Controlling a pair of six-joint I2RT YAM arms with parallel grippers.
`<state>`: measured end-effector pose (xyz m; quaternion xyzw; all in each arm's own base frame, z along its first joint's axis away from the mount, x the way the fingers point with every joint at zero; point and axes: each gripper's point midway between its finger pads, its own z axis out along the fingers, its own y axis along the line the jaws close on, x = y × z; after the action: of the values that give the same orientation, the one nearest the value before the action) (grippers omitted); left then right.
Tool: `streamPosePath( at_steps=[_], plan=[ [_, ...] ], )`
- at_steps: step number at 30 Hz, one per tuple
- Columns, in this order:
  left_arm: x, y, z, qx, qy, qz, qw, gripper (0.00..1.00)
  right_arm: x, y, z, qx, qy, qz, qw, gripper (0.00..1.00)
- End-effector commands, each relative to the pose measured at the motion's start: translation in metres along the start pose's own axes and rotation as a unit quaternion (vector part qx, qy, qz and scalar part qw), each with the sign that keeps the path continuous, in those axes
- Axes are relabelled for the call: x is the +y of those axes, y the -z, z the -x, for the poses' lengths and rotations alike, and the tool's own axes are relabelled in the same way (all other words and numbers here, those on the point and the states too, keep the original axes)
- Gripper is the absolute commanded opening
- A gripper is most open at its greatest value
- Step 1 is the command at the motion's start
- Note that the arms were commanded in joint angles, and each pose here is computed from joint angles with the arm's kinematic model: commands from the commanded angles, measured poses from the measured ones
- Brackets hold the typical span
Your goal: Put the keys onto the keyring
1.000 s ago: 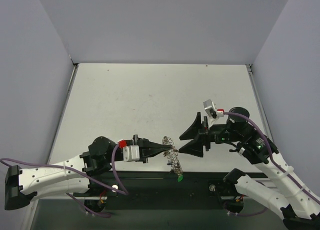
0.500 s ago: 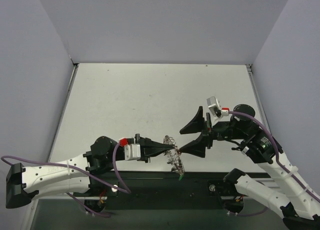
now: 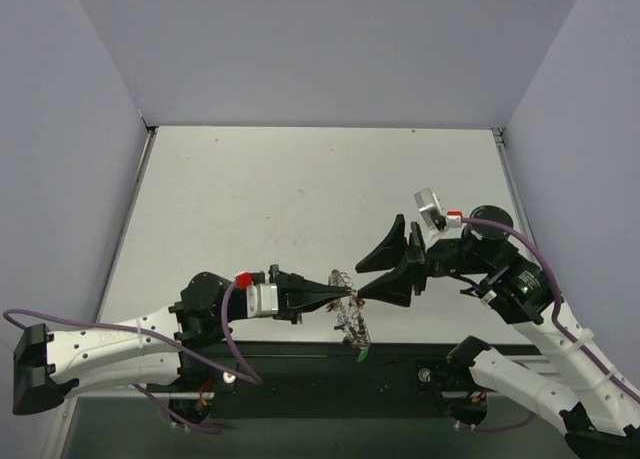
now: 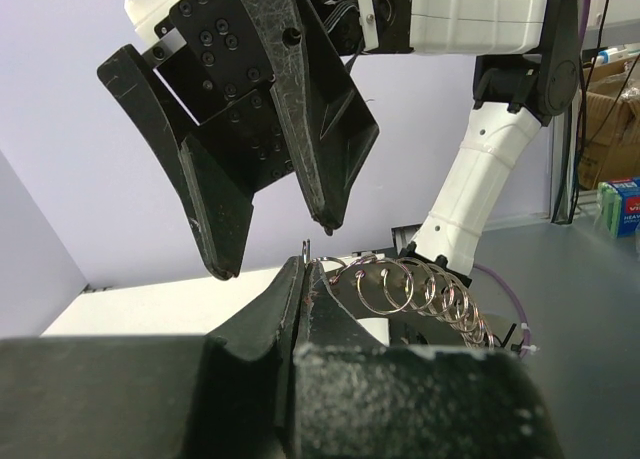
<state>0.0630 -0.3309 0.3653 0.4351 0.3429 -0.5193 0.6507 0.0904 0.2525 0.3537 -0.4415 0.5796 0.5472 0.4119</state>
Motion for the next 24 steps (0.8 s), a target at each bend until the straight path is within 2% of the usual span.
streamPosePath(
  at_steps=[1, 10, 16, 18, 22, 24],
  plan=[
    [0.005, -0.005, 0.04, -0.064, -0.015, 0.005, 0.998, 0.0, 0.018, 0.0, 0.021, -0.032, 0.042, 0.043, 0.998, 0.5],
    [0.005, -0.006, 0.041, -0.065, -0.014, 0.007, 0.998, 0.0, 0.021, -0.002, 0.014, -0.023, 0.035, 0.051, 0.998, 0.47],
    [0.007, -0.006, 0.04, -0.063, -0.013, 0.012, 0.998, 0.0, 0.019, -0.006, 0.01, -0.019, 0.027, 0.051, 0.998, 0.36],
    [0.008, -0.006, 0.039, -0.062, -0.013, 0.014, 0.998, 0.0, 0.019, -0.006, 0.009, -0.019, 0.024, 0.049, 0.998, 0.29],
    [0.008, -0.005, 0.04, -0.064, -0.013, 0.016, 0.998, 0.0, 0.018, -0.007, 0.006, -0.016, 0.021, 0.048, 0.998, 0.27],
    [0.009, -0.005, 0.04, -0.064, -0.014, 0.017, 0.998, 0.0, 0.018, -0.007, 0.006, -0.016, 0.02, 0.047, 0.999, 0.22]
  ],
)
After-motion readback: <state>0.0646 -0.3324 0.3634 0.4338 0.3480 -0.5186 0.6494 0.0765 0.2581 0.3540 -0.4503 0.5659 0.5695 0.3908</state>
